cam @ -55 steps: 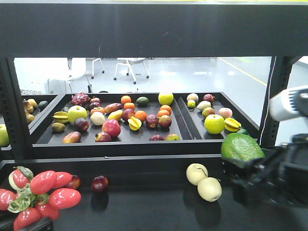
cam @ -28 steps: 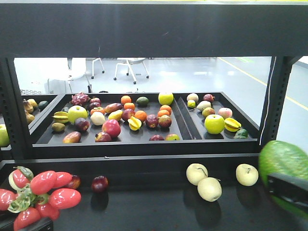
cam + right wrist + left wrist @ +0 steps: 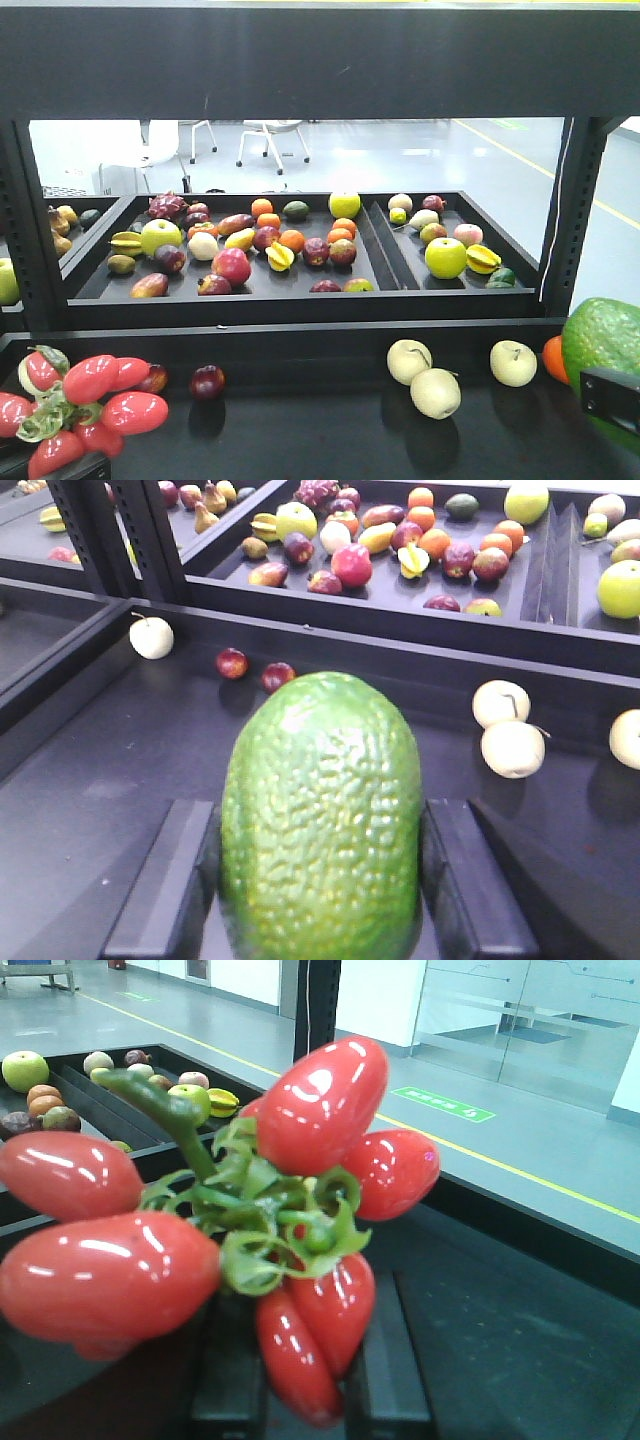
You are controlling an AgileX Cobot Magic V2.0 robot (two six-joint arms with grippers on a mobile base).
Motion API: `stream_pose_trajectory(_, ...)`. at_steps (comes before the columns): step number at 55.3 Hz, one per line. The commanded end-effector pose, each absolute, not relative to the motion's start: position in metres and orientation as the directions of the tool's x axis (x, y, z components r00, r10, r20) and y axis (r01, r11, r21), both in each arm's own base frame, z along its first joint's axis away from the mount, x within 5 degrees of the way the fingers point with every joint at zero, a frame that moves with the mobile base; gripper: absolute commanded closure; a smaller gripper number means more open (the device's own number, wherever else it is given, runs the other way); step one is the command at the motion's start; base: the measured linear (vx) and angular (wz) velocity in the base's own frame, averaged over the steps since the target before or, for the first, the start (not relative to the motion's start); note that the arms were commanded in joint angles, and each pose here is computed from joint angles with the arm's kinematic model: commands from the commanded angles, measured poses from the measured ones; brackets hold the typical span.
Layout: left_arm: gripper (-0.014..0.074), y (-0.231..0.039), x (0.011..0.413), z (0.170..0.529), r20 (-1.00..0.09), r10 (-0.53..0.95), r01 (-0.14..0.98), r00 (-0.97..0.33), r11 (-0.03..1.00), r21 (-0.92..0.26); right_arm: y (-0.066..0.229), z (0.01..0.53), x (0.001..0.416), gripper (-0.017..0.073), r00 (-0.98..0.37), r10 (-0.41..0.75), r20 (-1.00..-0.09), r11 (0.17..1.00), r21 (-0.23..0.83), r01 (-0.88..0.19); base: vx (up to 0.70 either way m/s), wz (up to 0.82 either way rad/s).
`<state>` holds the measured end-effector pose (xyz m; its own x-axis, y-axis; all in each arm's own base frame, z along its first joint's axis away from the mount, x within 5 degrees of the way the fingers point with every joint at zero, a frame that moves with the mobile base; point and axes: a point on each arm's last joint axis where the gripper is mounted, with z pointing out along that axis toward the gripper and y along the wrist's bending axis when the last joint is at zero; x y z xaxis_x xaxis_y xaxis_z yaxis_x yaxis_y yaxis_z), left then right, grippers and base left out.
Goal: Pick snacks and fruit into basket
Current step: 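Lift the avocado with the right gripper and raise it clear, then back away and turn the base from the fruit stand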
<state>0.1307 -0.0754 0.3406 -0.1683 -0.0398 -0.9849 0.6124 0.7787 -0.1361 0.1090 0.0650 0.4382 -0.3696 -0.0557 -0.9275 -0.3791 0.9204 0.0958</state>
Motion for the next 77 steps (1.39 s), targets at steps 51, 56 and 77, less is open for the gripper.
stream_pose_trajectory(51,0.0594,-0.0739,0.131,0.3501,-0.991,-0.035,0.603,-0.13,0.79,-0.107,0.0636,0.4542,0.1081,0.0566,-0.266,-0.035,-0.963,0.912,0.077,-0.402,0.0,0.0)
stream_pose_trajectory(56,0.0594,-0.0739,0.131,0.3501,-0.991,-0.035,0.603,-0.13,0.79,-0.107,0.0636,0.4542,0.1081,0.0566,-0.266,-0.035,-0.963,0.912,0.077,-0.402,0.0,0.0)
stream_pose_trajectory(77,0.0594,-0.074,0.1312,0.3499,-0.991,-0.034,0.603,-0.131,0.79,-0.107,0.0635,0.4542,0.1081,0.0566,-0.265,-0.036,-0.964,0.912,0.077,-0.402,-0.03,-0.04)
